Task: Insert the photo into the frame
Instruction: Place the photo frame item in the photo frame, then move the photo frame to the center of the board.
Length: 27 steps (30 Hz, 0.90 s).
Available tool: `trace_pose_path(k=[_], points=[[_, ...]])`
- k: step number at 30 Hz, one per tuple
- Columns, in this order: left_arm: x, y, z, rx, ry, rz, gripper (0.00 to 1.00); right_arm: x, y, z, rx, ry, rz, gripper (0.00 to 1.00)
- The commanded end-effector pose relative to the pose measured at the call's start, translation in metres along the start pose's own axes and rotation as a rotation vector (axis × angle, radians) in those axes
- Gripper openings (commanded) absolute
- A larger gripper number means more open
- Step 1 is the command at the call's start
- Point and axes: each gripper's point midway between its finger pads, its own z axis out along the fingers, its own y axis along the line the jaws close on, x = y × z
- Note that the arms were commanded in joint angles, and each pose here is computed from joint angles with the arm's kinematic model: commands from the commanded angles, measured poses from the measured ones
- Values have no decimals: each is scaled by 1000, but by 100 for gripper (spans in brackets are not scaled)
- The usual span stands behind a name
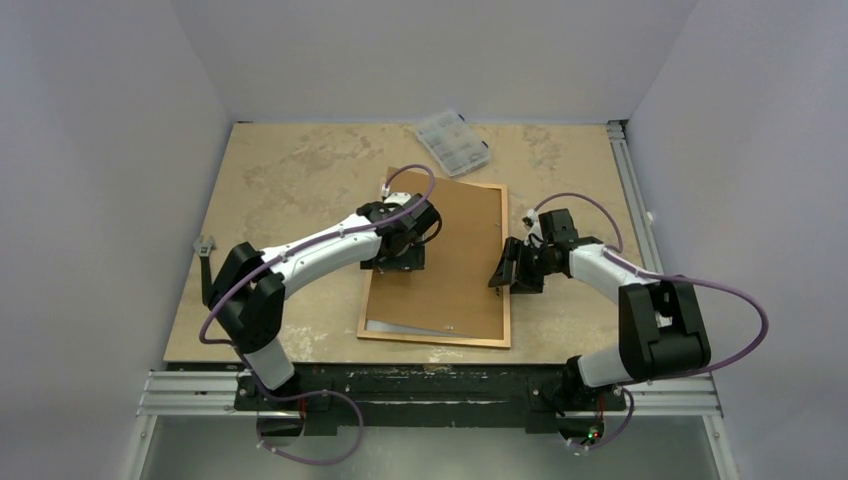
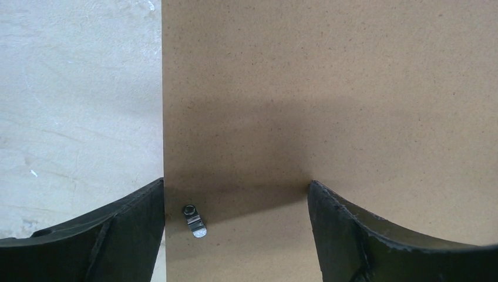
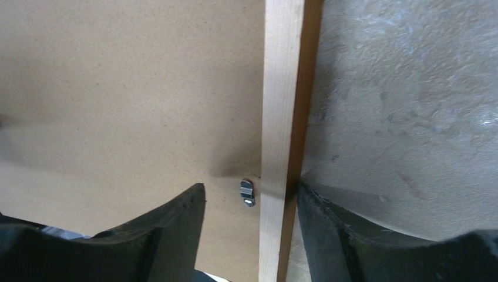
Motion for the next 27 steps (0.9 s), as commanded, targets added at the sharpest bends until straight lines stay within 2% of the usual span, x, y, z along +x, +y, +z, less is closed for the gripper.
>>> trace_pose_path(k=[1,4,11,18,22,27], points=[[-2,25,-4,-153,-16,57,82,-5,-1,-4,22,-28,-45,61],[-1,30,-5,-176,-17,65,82,-6,0,-6,23,-35,-50,65],[1,40,-6,-221,-15,84,82,-6,-1,-5,27,-32,-46,66],[8,33,6,-186,6,83,84,-6,-4,-6,40,-34,-55,66],[19,34,20,-130,55,38,84,-6,-5,-6,50,-30,-59,67],[31,31,43,96,105,-123,83,-5,-7,-5,58,-23,-59,67]])
